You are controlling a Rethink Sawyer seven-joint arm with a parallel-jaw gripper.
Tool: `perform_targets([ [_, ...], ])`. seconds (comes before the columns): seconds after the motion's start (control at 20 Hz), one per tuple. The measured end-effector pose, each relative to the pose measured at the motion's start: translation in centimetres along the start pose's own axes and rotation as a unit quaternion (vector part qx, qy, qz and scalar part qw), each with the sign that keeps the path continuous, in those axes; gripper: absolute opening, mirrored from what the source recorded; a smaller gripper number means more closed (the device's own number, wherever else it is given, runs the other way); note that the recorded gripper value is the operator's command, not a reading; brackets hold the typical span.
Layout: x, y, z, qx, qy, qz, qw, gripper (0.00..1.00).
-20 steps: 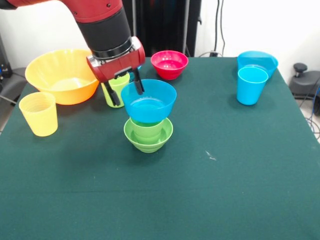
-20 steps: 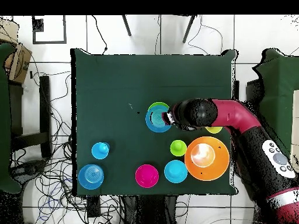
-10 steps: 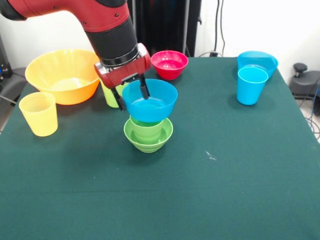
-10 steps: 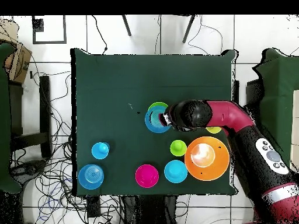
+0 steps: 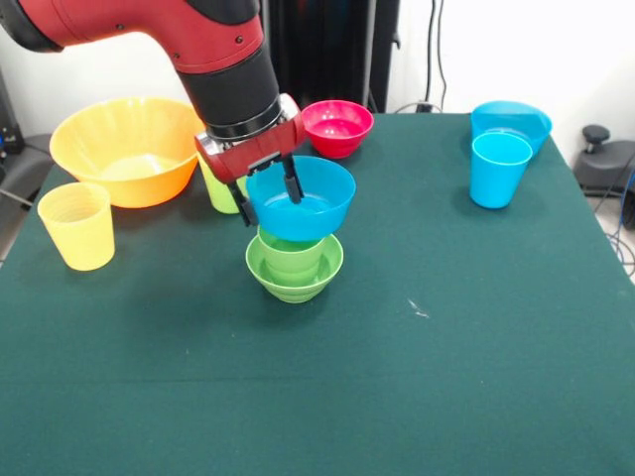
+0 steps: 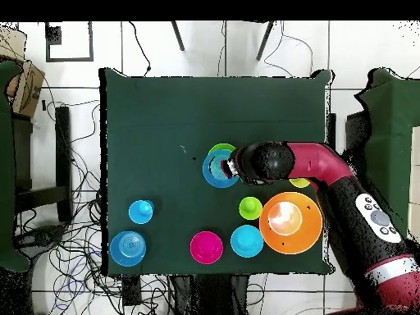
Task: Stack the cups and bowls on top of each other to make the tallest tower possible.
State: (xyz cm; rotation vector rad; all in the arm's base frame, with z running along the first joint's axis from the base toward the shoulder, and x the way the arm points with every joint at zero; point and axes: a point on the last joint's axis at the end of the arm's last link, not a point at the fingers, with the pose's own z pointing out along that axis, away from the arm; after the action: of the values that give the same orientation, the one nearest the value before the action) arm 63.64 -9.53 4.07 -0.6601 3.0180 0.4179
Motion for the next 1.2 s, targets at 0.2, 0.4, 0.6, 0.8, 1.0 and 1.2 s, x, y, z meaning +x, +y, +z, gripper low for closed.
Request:
perform_targets([
  [0.2,0.05,0.07,0.20,-0.002,0.001,0.000,1.0000,1.00],
  [0.4,0.10,0.10,0.35,-0.003,0.001,0.000,1.0000,1.00],
  [0.6,0.12,0.11,0.37,-0.002,0.002,-0.001,1.0000,1.00],
  [0.8,0.13,0.13,0.41,-0.001,0.002,-0.002,1.0000,0.00],
  [1.0,0.15,0.11,0.42,-0.001,0.002,-0.002,1.0000,0.00],
  [1.2,0.11,0.14,0.45,0.000,0.002,-0.004,1.0000,0.00],
])
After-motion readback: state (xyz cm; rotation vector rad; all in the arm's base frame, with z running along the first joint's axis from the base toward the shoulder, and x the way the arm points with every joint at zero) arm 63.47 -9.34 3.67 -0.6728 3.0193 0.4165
